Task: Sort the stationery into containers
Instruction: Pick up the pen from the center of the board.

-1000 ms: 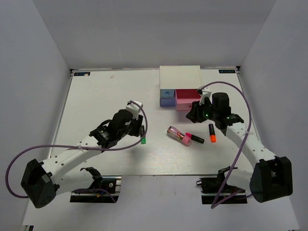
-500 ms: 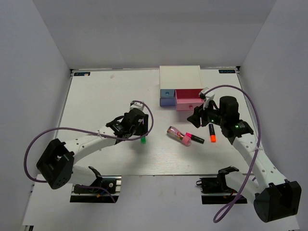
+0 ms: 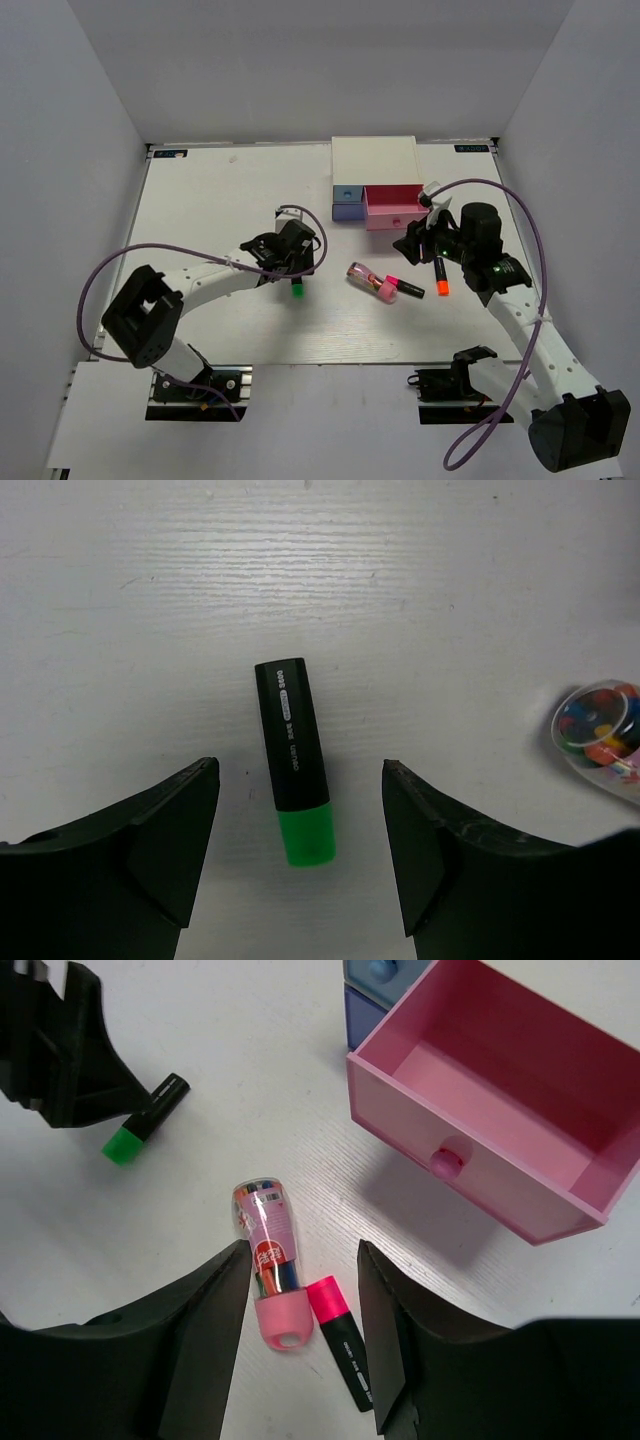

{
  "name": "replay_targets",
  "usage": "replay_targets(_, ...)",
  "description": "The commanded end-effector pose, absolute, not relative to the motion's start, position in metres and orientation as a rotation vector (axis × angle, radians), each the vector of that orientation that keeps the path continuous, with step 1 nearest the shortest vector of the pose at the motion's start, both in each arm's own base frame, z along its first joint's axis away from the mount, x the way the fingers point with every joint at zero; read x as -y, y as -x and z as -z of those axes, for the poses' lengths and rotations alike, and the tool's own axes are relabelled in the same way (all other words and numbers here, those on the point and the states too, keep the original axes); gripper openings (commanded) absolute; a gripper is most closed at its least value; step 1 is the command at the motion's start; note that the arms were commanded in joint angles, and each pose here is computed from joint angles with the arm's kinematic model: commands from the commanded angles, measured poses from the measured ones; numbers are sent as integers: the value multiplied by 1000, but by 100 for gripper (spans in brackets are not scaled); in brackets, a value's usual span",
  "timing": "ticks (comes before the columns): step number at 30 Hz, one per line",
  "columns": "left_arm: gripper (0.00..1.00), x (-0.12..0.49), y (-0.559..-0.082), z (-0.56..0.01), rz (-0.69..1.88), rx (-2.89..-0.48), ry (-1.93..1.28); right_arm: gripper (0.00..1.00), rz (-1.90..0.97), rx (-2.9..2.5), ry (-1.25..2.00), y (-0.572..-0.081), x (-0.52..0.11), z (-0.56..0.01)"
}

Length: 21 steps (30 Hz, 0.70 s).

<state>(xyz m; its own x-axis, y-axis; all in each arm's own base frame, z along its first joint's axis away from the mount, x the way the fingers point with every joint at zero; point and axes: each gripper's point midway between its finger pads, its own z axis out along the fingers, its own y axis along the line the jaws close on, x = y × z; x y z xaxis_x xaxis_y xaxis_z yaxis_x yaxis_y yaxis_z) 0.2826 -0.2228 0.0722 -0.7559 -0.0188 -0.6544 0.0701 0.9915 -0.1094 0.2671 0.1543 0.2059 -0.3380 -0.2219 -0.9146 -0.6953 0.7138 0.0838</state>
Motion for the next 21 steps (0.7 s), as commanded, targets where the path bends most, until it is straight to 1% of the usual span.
replay_targets(1,76,229,-295,-79,139,-2407,23,53,-555,-1832,700,-270,-153,-219)
replay_targets(4,76,229,-296,-66,90,-2445,35,53,-552,-1820,698,-269,-152,-222)
replay_targets(10,75,225,-298,-57,29,-2462,56,53,-548,-1801,691,-267,-152,-226)
replay_targets(21,69,226,-295,-27,-7,-2515,33,53,-544,-1791,684,-267,-150,-229)
